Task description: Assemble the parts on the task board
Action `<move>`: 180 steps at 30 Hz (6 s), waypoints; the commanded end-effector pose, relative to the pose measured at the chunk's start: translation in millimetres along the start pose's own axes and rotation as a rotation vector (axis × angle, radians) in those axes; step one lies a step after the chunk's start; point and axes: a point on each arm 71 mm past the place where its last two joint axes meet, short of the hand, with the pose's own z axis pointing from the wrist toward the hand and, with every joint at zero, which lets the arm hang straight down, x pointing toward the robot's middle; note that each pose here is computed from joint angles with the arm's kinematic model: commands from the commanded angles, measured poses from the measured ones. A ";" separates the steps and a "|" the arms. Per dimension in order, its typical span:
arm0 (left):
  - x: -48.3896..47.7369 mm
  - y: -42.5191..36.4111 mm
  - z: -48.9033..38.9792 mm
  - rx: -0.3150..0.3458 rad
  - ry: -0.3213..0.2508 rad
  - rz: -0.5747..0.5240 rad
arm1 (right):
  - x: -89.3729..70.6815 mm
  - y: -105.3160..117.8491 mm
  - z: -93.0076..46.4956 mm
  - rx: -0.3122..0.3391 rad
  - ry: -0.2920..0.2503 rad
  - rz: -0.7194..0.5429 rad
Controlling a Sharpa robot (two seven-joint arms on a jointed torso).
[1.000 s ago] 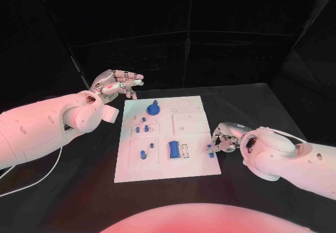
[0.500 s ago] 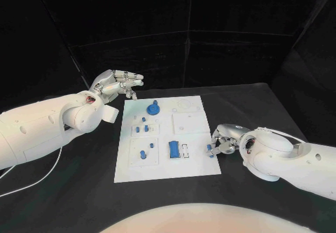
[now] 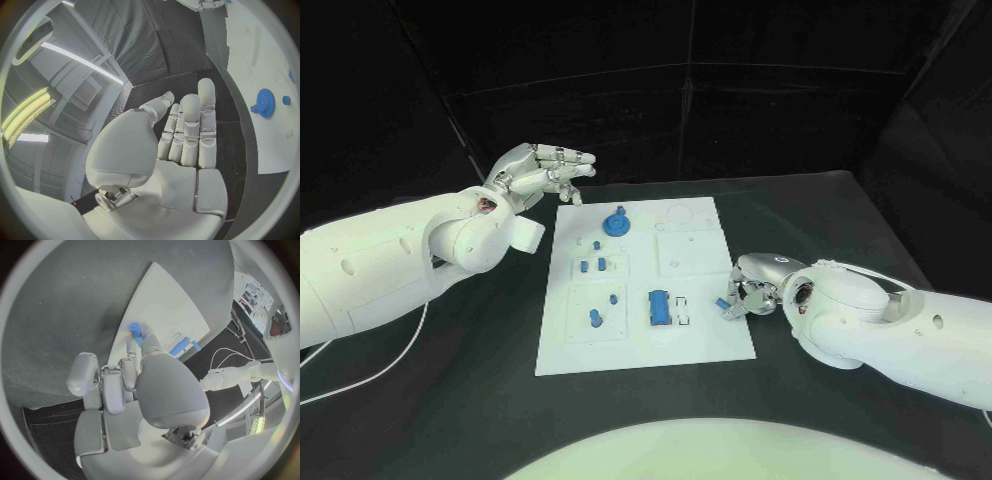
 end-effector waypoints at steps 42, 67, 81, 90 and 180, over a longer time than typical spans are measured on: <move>2.0 -1.7 0.1 0.008 0.011 -0.008 | 5.3 38.3 0.3 -0.062 0.000 0.341; 3.0 -1.7 0.4 0.008 0.014 -0.009 | 14.8 49.7 13.2 -0.046 0.086 0.275; 3.2 -1.5 0.9 0.007 0.015 -0.009 | 13.0 51.0 13.7 -0.052 0.058 0.275; 3.1 -1.4 0.9 0.007 0.015 -0.009 | 12.0 52.7 11.9 -0.063 0.050 0.281; -8.6 16.2 2.5 0.008 -0.073 -0.174 | -65.8 -1.8 70.8 -0.419 -0.147 1.083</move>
